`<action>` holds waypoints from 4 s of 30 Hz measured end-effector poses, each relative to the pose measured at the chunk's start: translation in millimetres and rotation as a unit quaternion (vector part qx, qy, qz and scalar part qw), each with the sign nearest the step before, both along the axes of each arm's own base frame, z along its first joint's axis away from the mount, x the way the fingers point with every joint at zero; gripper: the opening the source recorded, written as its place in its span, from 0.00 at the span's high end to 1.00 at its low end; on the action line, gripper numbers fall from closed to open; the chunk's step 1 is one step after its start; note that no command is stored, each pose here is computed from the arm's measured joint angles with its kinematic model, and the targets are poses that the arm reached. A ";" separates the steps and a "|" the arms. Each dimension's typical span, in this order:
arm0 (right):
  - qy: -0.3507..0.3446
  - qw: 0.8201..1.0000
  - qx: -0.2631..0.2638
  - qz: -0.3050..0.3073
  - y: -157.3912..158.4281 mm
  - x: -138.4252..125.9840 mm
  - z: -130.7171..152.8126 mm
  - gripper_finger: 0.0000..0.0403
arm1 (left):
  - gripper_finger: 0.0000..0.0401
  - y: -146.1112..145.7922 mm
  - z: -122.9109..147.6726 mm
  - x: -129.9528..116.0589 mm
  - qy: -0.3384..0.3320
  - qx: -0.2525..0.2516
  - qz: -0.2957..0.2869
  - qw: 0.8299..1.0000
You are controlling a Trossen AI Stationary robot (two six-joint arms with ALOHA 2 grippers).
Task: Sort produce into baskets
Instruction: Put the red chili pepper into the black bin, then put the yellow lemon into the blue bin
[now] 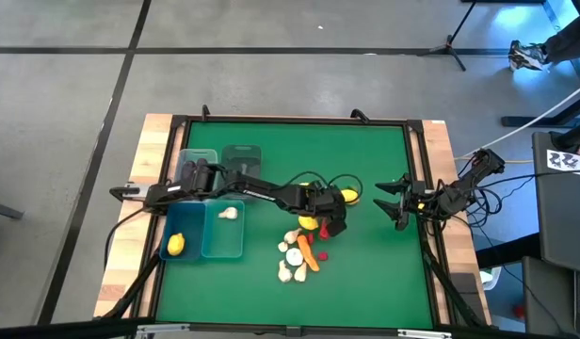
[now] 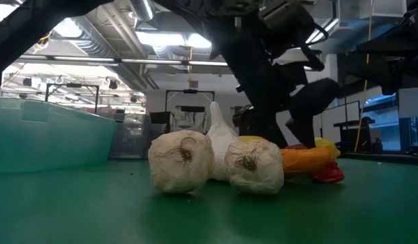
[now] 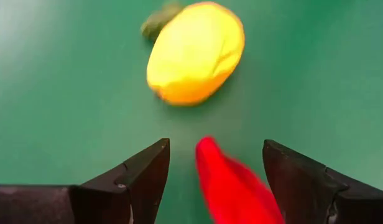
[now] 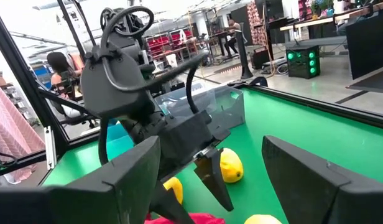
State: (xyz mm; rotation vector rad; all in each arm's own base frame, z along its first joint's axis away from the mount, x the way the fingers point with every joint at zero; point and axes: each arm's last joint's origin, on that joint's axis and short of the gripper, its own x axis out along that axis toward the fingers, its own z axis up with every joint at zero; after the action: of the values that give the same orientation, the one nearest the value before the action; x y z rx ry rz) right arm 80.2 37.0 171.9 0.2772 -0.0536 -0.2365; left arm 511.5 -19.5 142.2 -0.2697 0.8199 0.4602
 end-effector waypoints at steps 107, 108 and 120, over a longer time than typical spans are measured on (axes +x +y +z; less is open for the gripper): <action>-0.001 1.000 0.002 -0.001 0.0 0.0 0.0 0.30 | 0.55 102.7 72.0 -243.9 -0.002 0.110 0.277 0.955; -0.001 1.000 0.002 0.000 0.0 0.0 0.0 0.30 | 0.55 99.5 77.5 -240.6 -0.012 0.115 0.260 0.959; -0.001 1.000 0.002 -0.001 0.0 0.0 0.1 0.30 | 0.56 27.0 106.6 -195.8 -0.176 0.043 -0.108 0.977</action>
State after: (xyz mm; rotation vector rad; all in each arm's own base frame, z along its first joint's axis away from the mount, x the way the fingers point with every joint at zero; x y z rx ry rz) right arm 80.2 36.9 171.9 0.2816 -0.0548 -0.2376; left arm 315.7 7.5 248.8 -0.1714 0.4742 0.2324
